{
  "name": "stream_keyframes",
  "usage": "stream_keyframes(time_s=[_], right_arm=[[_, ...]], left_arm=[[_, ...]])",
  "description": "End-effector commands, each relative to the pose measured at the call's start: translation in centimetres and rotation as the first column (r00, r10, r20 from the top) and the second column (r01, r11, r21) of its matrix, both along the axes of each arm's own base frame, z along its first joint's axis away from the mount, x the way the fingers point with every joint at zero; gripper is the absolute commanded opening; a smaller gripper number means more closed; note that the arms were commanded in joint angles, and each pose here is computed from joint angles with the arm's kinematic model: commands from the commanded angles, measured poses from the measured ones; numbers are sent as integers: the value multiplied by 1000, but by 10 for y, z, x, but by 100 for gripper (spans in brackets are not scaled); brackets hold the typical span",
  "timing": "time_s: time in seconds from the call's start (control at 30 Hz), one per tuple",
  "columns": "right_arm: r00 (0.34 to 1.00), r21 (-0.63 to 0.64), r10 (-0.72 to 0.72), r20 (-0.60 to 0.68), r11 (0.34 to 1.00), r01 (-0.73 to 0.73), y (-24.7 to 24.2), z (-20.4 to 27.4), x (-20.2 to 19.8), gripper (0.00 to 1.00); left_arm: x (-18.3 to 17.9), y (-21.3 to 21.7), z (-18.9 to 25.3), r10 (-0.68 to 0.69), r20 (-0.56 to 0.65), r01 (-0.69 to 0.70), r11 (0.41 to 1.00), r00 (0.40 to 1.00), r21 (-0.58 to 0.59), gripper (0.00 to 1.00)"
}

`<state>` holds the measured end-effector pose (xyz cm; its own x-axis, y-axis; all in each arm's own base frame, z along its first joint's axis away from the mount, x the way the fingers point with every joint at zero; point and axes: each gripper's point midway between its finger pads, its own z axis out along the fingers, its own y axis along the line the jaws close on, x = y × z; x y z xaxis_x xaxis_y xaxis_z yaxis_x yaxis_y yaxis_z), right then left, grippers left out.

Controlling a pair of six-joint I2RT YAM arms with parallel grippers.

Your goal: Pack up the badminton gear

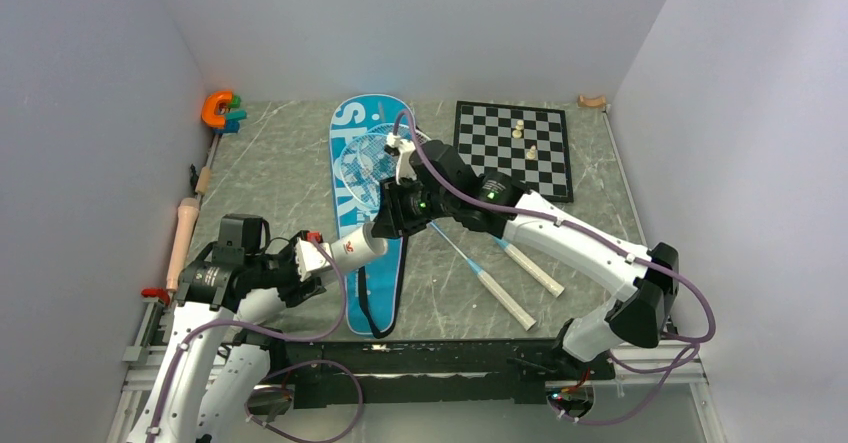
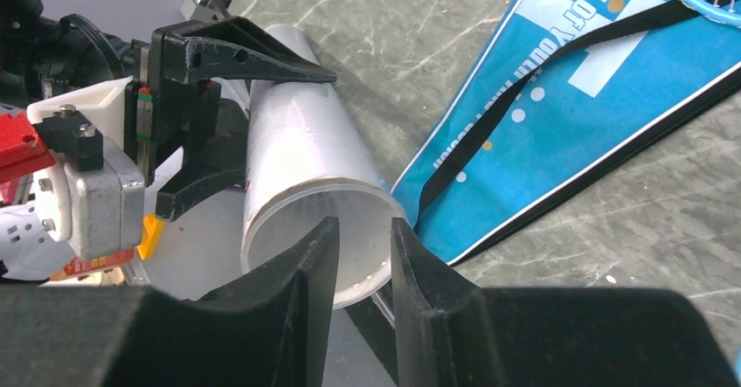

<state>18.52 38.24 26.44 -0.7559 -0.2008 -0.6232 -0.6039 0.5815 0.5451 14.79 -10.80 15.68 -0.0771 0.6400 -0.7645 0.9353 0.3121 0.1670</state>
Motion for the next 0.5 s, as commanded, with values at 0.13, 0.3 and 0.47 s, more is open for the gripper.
stream_keyframes(time_s=[0.13,0.3,0.47], right_arm=[[998,70,56,-16,996,-55,22,5,-20,30],[998,48,61,-5,997,-61,27,4,-25,29],[998,62,60,-16,996,-59,27,2,-29,29]], left_arm=[[5,-11,16,-39,57,42,998,998,-54,38],[7,-12,17,-39,58,42,997,998,-58,39],[7,-13,17,-39,58,42,997,998,-61,38]])
